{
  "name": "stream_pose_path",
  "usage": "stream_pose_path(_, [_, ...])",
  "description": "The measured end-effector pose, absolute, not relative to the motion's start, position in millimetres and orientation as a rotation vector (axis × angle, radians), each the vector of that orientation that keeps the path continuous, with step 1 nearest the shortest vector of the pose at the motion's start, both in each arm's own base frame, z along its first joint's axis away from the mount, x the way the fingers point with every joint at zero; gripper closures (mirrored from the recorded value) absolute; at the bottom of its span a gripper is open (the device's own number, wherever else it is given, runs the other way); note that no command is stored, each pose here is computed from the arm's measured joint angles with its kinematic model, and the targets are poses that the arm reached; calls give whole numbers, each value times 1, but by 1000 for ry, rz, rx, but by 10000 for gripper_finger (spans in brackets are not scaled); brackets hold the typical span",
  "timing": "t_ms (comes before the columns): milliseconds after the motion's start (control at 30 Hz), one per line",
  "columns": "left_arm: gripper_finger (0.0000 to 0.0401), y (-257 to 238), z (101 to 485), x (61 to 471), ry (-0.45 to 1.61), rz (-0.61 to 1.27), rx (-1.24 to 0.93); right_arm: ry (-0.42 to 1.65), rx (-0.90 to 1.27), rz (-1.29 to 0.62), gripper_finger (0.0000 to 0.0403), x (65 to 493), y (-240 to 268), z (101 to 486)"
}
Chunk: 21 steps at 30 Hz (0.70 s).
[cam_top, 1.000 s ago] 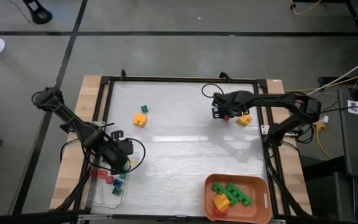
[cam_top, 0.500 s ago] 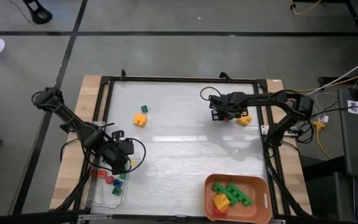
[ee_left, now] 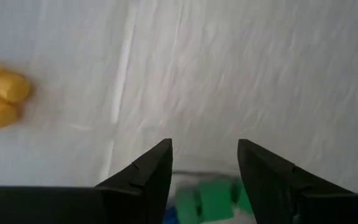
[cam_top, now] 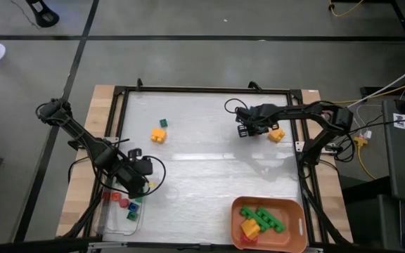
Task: Sort blocks by size
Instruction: Put the small red block into the transparent bin
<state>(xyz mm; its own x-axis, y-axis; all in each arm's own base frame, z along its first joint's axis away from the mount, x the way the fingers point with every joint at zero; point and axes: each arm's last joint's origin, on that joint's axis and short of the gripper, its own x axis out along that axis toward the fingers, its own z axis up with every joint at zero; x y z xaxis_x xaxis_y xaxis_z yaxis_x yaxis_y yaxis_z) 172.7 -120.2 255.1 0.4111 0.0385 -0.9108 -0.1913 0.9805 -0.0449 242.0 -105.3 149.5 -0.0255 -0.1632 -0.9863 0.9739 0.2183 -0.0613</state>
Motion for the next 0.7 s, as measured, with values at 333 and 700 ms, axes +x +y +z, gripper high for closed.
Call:
stream_pose_path(333, [232,-124,264,188,862,185,-2,1158,1009,-720,265,257,-102,162])
stream_pose_path(700, [232,-124,255,227,649,373,131,636,912,-169,260,315,-81,201])
